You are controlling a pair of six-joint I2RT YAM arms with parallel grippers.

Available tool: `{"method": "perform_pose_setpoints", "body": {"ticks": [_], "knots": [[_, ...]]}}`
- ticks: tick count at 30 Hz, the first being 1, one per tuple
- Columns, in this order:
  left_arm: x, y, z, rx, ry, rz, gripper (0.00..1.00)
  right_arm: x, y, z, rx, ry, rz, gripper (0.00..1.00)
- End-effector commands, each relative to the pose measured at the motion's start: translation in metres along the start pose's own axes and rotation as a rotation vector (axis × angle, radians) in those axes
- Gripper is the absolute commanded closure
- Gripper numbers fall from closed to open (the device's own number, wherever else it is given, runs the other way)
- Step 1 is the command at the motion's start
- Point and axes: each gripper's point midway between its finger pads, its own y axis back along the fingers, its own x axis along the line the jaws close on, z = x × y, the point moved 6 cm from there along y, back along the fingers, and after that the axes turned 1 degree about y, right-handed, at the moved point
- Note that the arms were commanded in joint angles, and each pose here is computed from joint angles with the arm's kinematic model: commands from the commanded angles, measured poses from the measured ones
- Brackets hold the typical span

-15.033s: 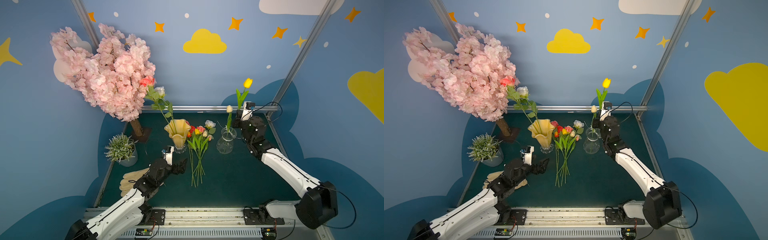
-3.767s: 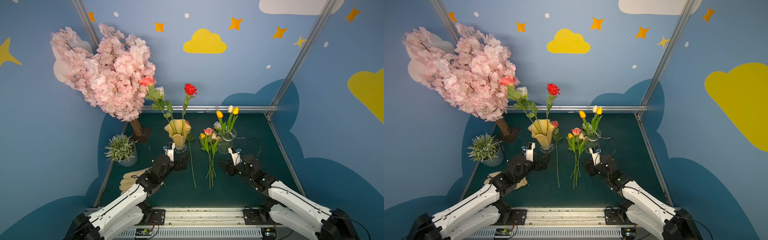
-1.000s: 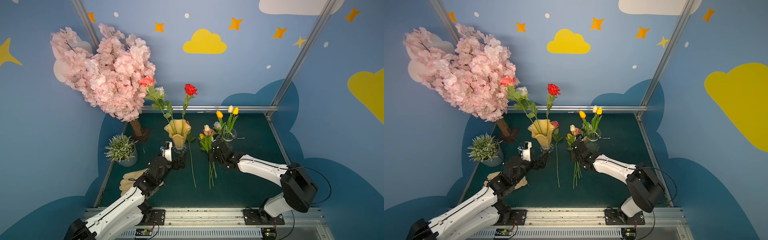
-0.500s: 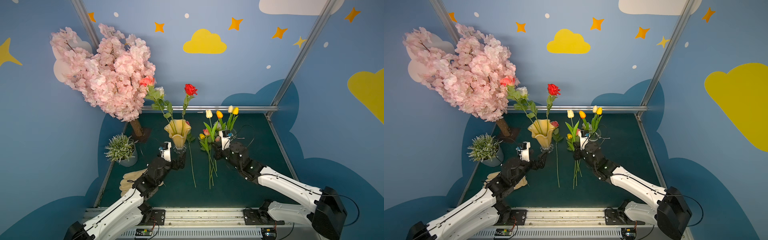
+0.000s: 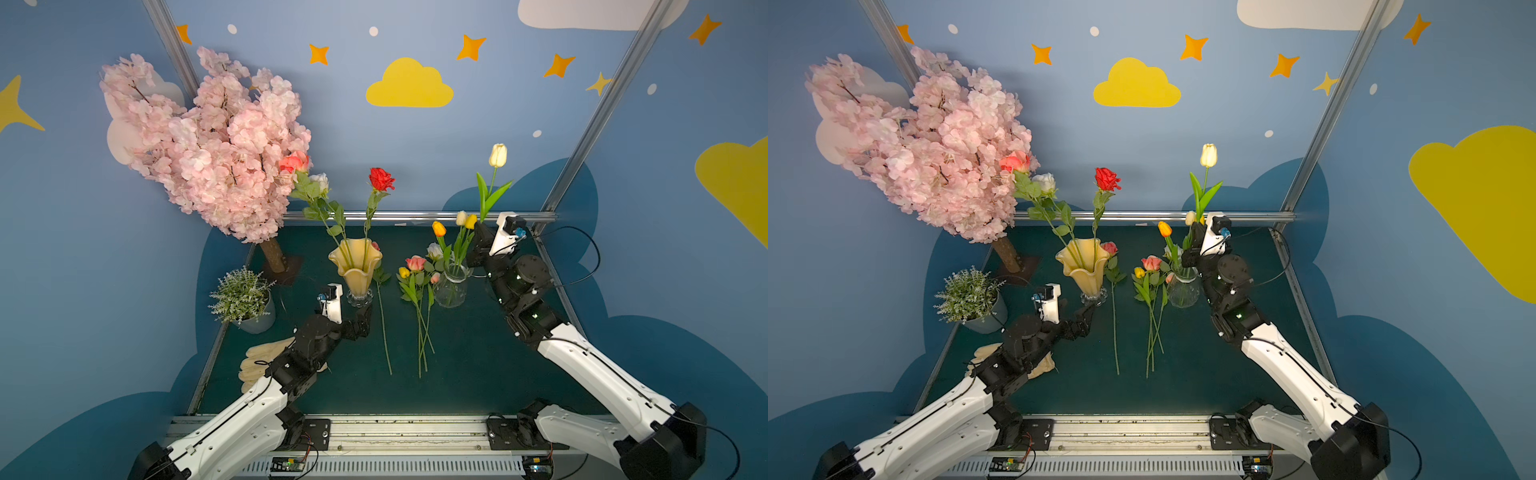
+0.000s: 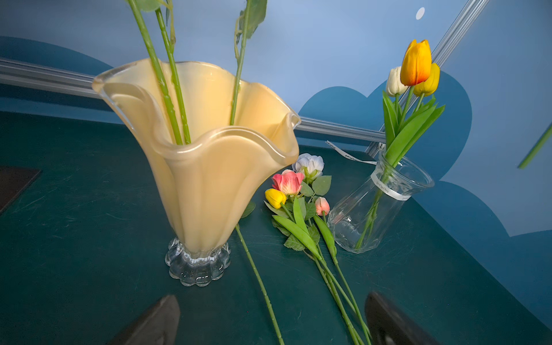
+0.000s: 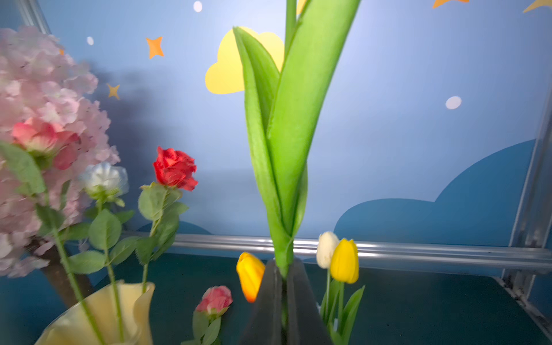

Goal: Arrange the flowers in different vases according to their variety
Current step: Pick up the flower at the center of the board, then insert the flower into the vase.

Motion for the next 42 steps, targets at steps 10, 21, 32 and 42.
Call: {"method": "perform_pose_setpoints", "body": {"ticks": [10,21,32,42], "knots": [[0.000,-0.002,0.000,-0.015,-0.013,-0.001,0.00,0.003,-0.063,-0.044,-0.060,0.125,0.059,1.00],[-0.001,-0.006,-0.002,-0.006,-0.014,-0.006,0.00,-0.005,-0.053,-0.102,-0.059,0.114,0.033,1.00],[-0.002,-0.011,-0.006,0.015,-0.014,-0.010,0.00,0.008,-0.002,-0.080,0.095,0.068,0.187,0.56],[-0.002,-0.015,-0.009,0.032,-0.018,-0.006,0.00,-0.012,0.077,-0.079,0.309,-0.048,0.141,0.39]]}}
